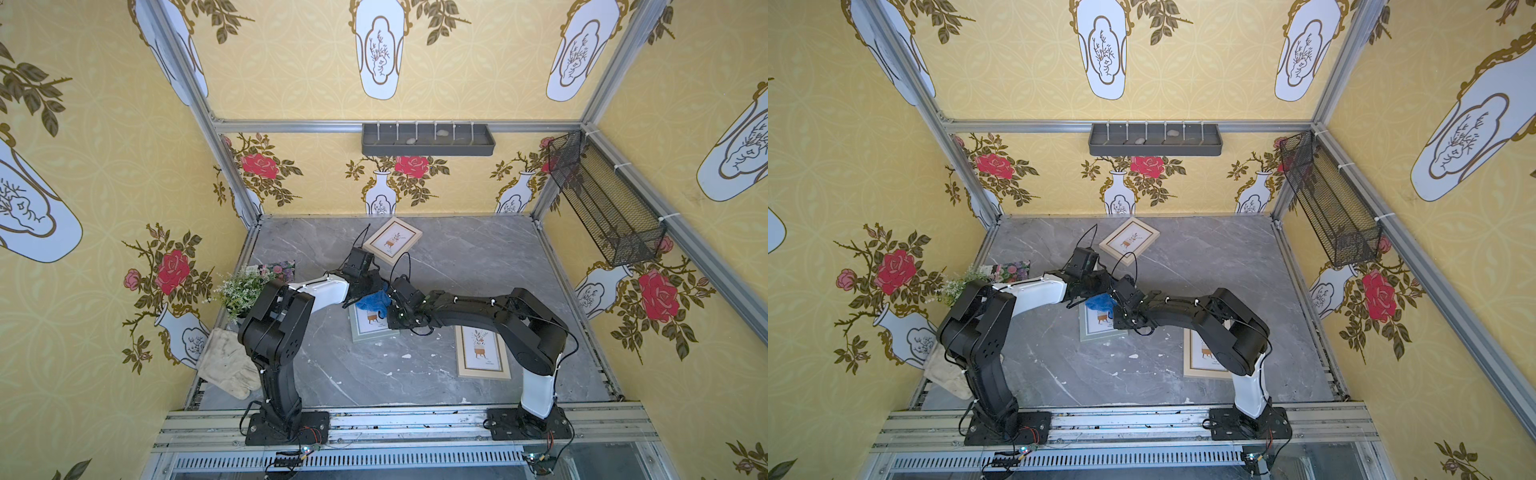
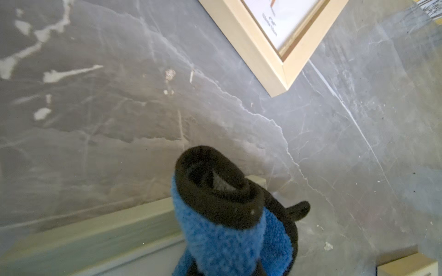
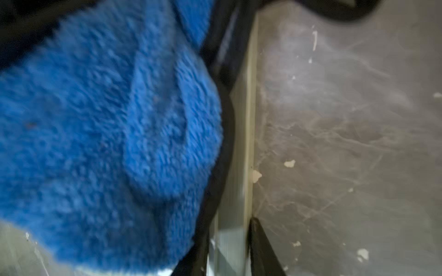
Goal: Wipe the picture frame with a cloth
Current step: Wipe the dirt from the picture frame.
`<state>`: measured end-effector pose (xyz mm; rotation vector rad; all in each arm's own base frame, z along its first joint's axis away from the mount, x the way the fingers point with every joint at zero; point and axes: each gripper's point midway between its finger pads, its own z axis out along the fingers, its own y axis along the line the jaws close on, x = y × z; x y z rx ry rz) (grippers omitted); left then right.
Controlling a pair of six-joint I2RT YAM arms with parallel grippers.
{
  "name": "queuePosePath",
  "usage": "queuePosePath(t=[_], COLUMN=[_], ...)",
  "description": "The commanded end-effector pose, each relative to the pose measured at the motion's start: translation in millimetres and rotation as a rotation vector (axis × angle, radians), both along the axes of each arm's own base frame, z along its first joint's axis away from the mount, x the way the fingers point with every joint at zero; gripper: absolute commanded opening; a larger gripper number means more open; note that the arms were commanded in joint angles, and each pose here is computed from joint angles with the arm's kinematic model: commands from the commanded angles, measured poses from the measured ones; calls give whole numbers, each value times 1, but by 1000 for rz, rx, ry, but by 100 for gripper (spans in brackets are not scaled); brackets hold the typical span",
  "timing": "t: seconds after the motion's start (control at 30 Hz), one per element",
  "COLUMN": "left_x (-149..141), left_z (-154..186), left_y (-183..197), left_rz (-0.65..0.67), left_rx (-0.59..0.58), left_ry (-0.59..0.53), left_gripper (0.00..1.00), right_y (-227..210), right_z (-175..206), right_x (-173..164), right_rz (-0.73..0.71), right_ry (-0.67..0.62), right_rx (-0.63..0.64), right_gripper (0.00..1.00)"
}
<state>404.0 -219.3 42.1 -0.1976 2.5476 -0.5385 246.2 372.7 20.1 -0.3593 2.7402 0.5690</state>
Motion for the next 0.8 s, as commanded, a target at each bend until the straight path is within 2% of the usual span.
queuePosePath(t=[0.0, 0.07, 0.13, 0.2, 0.4, 0.63, 0.77], left_x=[-1, -3, -3, -1, 3, 1, -7], left_z=[-10, -10, -6, -2, -3, 5, 15], left_y=[45, 67, 74, 64, -5, 11, 12], left_rz=[94, 140, 153, 133, 15, 28, -12], left_rx=[42, 58, 72, 55, 20, 57, 66], left_ry=[30, 27, 13, 4, 20, 3, -16], left_gripper=[0, 0, 0, 0, 0, 0, 24], right_y=[-13, -15, -15, -14, -8, -13, -12], right_z=[-10, -11, -12, -12, -13, -14, -15], right_x=[-9, -8, -8, -7, -6, -7, -6], right_rz=[-11, -13, -13, -13, -8, -21, -20], right_ry=[44, 43, 41, 42, 46, 46, 46], right_rx=[-42, -46, -51, -51, -46, -50, -50], right_gripper=[18, 17, 17, 17, 16, 16, 16])
